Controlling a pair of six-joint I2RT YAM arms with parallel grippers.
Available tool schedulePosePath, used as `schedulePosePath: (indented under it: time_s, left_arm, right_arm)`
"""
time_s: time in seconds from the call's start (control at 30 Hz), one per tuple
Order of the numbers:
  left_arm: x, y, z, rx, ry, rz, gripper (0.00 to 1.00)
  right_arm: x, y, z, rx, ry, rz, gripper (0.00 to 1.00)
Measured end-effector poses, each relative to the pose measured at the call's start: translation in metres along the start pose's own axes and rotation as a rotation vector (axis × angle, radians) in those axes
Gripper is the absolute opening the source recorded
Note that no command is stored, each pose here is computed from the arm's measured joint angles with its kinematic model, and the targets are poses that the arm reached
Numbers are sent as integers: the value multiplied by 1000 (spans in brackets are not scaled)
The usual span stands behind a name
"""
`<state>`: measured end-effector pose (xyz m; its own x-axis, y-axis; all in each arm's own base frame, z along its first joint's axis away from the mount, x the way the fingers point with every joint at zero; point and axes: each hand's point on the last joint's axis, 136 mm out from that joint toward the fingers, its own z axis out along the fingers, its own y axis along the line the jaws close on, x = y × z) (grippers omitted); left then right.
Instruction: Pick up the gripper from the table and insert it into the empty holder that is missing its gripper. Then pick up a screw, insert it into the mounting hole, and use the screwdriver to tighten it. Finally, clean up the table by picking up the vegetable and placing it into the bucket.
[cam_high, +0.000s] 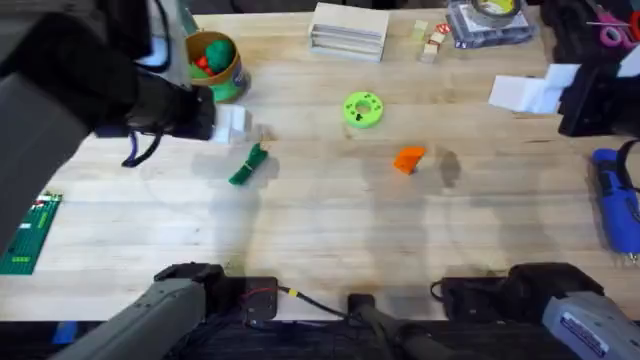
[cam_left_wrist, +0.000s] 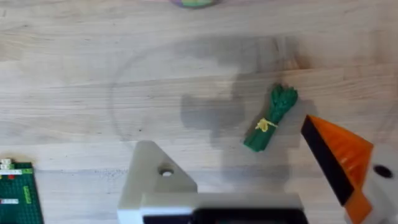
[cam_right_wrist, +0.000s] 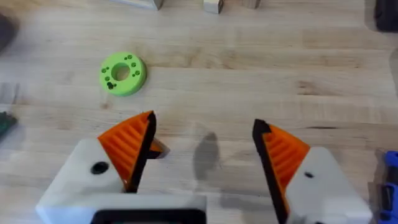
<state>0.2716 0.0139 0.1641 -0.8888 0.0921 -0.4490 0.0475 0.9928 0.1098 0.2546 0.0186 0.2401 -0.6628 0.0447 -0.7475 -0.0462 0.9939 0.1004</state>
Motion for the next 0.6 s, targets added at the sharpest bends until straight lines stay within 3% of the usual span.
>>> schedulePosePath:
  time_s: [0.33,0.37,0.53,0.57,0.6]
  left_arm:
    - [27,-25,66,129,214,78,989]
    - [30,-28,70,144,227,78,932]
    - [35,-35,77,186,260,84,140]
    - [35,-36,77,191,258,89,41]
    - [35,-37,76,197,257,90,11]
  right_arm:
    - [0,0,0,0,-1,-53,991]
    - [0,0,0,0,0,-57,991]
    - [0,0,0,0,0,-71,991]
    - [0,0,0,0,0,-74,991]
    - [0,0,0,0,0,-75,991]
